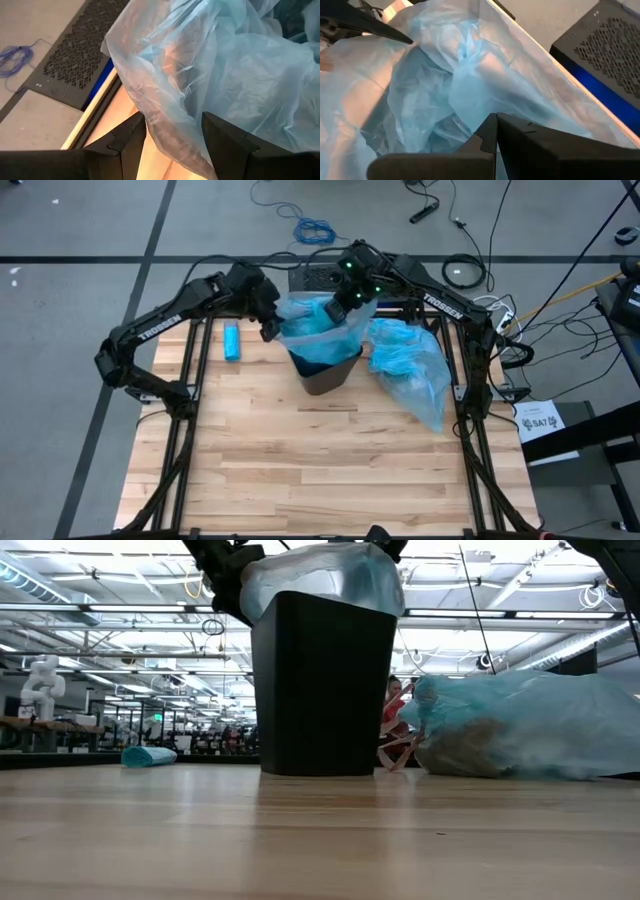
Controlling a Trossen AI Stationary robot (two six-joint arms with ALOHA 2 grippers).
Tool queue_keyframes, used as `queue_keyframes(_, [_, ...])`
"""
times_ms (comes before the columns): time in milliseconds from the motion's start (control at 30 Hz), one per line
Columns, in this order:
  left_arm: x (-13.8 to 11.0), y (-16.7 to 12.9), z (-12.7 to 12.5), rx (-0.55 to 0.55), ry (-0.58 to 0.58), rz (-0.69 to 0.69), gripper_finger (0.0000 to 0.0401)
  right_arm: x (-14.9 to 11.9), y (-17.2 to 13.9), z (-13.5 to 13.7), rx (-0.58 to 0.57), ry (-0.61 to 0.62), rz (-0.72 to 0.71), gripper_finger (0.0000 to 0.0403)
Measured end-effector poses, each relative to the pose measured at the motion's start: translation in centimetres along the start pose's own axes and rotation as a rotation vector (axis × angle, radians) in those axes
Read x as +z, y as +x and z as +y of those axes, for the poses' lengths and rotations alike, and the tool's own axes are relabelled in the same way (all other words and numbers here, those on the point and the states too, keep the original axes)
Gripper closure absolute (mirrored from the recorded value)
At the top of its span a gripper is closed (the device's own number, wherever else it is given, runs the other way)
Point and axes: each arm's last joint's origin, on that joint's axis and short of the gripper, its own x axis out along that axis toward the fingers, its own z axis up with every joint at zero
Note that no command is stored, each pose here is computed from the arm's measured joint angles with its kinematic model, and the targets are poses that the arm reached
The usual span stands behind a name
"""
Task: Place trash/remove bag and relplace
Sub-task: Insert the blue trash bag into the trash bin
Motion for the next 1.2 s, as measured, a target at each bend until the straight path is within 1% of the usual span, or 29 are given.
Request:
queue_keyframes(167, [-0.1, -0.2, 0.0, 0.011, -0.002, 0.008, 0.0206, 0.3, -0.1, 0.1, 0.015, -0.024, -0.031, 0.0403])
queue_keyframes(300, [-0.5, -0.4, 0.1, 0.065, -0.006, 0.047, 0.0206, 0.4, -0.5, 0.3, 0.023, -0.028, -0.048, 0.0403])
queue_keyframes(367, [-0.6, -0.4, 0.1, 0.064, -0.011, 0.056, 0.0206, 0.4, -0.6, 0.3, 0.025, -0.029, -0.051, 0.0403])
queue_keyframes(433, [-0.4, -0.4, 0.1, 0.054, -0.03, 0.038, 0.0206, 0.4, -0.6, 0.3, 0.027, -0.029, -0.05, 0.0403])
queue_keyframes(533, [0.1, -0.7, 0.1, 0.037, -0.051, -0.036, 0.0205, 0.4, -0.6, 0.4, 0.05, -0.028, -0.044, 0.0403])
queue_keyframes(633, [1.0, -1.4, -0.2, -0.05, -0.042, -0.151, 0.0205, 0.3, -0.5, 0.6, 0.055, -0.033, -0.041, 0.0403])
queue_keyframes(733, [1.3, -2.2, -0.3, -0.131, -0.047, -0.211, 0.0205, 0.2, -0.7, 0.9, 0.06, -0.044, -0.042, 0.0403])
queue_keyframes(867, [1.0, -3.0, -0.1, -0.141, -0.084, -0.21, 0.0205, -0.1, -1.7, 1.2, 0.065, -0.059, -0.043, 0.0403])
queue_keyframes(933, [0.8, -3.4, -0.2, -0.15, -0.103, -0.209, 0.0205, -0.3, -2.9, 1.3, 0.067, -0.072, -0.053, 0.0403])
queue_keyframes(1000, [0.7, -3.9, -0.5, -0.201, -0.098, -0.21, 0.0205, -0.7, -4.4, 1.6, 0.074, -0.079, -0.068, 0.0403])
queue_keyframes(1100, [0.7, -4.4, -1.3, -0.309, -0.074, -0.227, 0.0205, -1.5, -6.7, 2.1, 0.101, -0.088, -0.06, 0.0403])
queue_keyframes(1167, [0.8, -4.1, -1.8, -0.33, -0.078, -0.216, 0.0205, -2.5, -7.8, 2.4, 0.122, -0.092, -0.014, 0.0403])
queue_keyframes(1200, [0.8, -3.8, -2.0, -0.321, -0.082, -0.205, 0.0205, -3.0, -8.2, 2.5, 0.122, -0.093, 0.016, 0.0403])
